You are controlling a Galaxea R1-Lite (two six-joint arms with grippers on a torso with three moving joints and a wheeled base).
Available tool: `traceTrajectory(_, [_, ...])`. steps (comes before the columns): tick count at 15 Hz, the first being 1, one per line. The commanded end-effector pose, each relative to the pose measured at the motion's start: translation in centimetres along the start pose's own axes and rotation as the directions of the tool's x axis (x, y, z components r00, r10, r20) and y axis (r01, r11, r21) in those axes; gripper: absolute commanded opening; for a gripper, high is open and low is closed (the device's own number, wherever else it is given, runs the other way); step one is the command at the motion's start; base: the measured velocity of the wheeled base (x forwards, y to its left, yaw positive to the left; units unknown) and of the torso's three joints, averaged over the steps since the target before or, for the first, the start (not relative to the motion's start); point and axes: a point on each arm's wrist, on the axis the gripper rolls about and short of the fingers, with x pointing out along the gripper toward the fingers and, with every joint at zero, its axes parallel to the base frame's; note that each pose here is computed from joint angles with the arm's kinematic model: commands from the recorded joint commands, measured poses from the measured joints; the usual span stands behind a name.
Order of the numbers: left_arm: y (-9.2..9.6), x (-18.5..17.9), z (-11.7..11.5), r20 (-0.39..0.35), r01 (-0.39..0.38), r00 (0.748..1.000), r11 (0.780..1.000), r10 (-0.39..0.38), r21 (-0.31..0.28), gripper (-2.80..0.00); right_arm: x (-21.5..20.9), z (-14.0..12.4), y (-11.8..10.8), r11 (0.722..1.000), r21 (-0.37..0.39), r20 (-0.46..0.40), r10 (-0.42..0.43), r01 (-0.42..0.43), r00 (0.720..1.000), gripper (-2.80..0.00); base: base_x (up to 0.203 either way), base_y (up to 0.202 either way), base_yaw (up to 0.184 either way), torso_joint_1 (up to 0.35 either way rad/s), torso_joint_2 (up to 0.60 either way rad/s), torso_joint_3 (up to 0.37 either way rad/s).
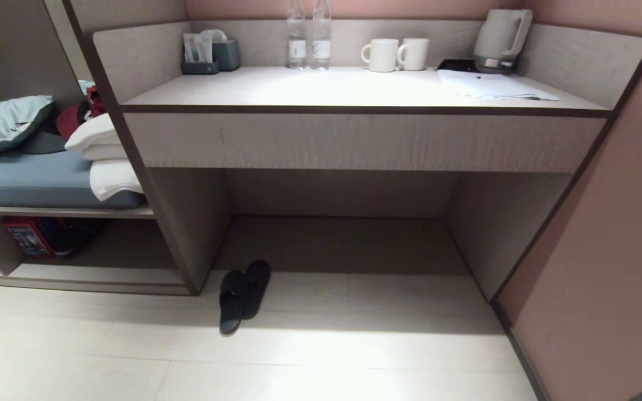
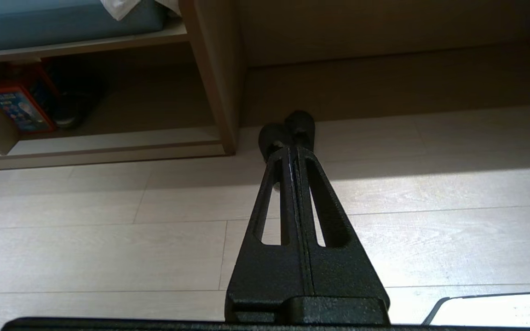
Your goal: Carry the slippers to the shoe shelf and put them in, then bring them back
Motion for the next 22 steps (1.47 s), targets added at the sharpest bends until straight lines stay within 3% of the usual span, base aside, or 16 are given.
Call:
traceTrajectory(1, [0.0, 0.01, 0.0, -0.001, 0.0, 1.0, 1.0, 0.0, 0.0, -2.8, -0.01, 0.0, 0.0, 1.0, 0.0, 0.001, -0.001, 0.001, 1.0, -2.8, 0.0, 0.0, 0.0, 0.006, 0.0, 0.199])
traceTrajectory(11, [0.01, 0.0, 0.04, 0.004, -0.004, 1.0, 1.0, 0.004, -0.017, -2.8, -0.01, 0.0, 0.0, 1.0, 0.0, 0.001, 0.001, -0.001, 1.0, -2.8, 0.0, 0.0, 0.0, 0.004, 0.0, 0.196])
traceTrajectory(22, [0.02, 0.0, 0.04, 0.004, -0.006, 1.0, 0.999, 0.007, -0.041, -2.8, 0.01, 0.0, 0.0, 1.0, -0.002, -0.001, 0.003, -0.003, 1.0, -2.8, 0.0, 0.0, 0.0, 0.001, 0.0, 0.011])
